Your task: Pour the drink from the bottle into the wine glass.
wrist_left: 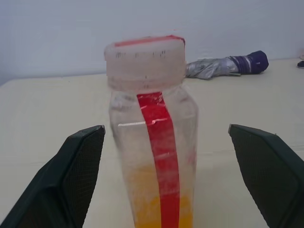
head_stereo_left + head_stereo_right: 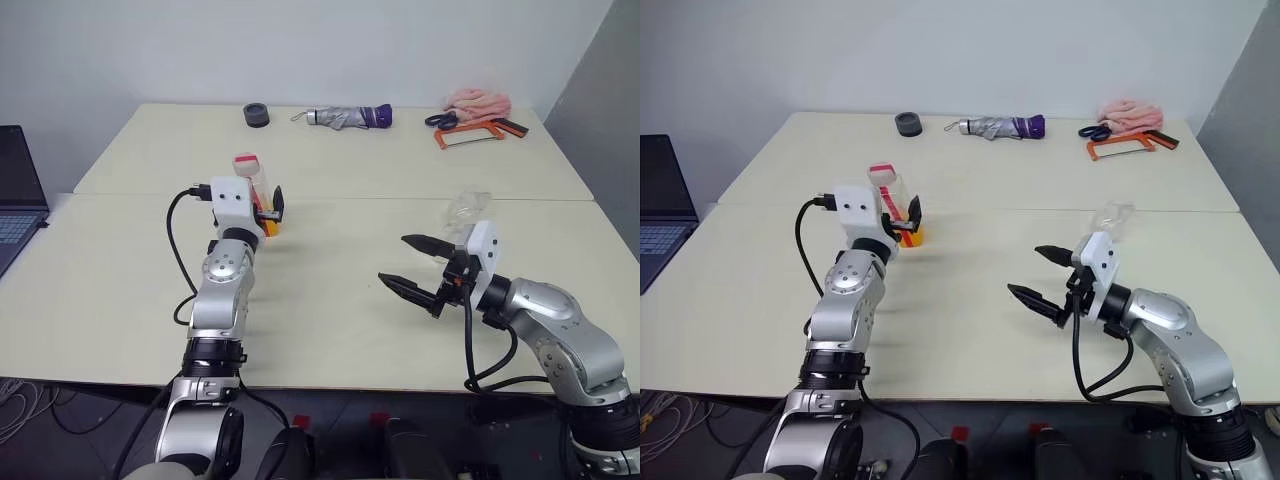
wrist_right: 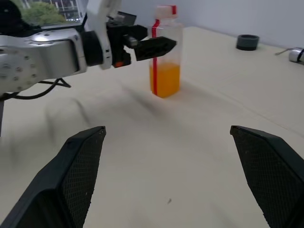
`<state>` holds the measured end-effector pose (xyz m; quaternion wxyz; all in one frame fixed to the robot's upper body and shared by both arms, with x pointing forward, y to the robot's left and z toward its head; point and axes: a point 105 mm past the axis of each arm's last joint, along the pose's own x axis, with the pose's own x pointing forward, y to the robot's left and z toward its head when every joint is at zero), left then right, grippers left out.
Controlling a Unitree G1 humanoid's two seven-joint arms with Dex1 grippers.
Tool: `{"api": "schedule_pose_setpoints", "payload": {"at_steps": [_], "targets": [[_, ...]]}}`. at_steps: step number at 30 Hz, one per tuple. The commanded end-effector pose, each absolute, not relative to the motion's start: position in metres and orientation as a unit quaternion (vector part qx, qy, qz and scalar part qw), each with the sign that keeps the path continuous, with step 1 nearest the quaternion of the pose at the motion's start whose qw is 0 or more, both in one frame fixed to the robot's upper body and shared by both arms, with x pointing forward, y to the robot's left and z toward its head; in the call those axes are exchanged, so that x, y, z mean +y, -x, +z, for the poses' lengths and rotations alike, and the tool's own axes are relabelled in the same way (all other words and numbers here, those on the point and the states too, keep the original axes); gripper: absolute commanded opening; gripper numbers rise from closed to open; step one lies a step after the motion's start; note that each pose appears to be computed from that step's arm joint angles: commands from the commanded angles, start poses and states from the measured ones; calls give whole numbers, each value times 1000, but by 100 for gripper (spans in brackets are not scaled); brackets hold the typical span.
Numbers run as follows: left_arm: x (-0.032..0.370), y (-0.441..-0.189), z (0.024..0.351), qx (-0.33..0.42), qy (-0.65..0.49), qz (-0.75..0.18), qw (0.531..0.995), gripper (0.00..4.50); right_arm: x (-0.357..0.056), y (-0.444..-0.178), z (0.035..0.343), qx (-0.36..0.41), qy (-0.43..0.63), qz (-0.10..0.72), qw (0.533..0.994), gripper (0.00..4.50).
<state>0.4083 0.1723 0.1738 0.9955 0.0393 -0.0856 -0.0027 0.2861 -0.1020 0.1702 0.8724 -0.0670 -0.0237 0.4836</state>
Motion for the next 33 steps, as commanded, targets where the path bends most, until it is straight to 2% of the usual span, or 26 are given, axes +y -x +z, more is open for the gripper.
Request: {"api": "schedule_pose_setpoints", "payload": {"at_steps": [1,15,33], "targets": [[175,-413,187,-98,-38,14,994,446,-97,-282,183,-45,73,499,862,450],[176,-436,196,-86,-38,44,995,446,-93,-286,191,-56,67,495,864,450],[177,-445,203,-88,-53,51,993,446,-92,-290,198,-59,61,491,867,450]]}}
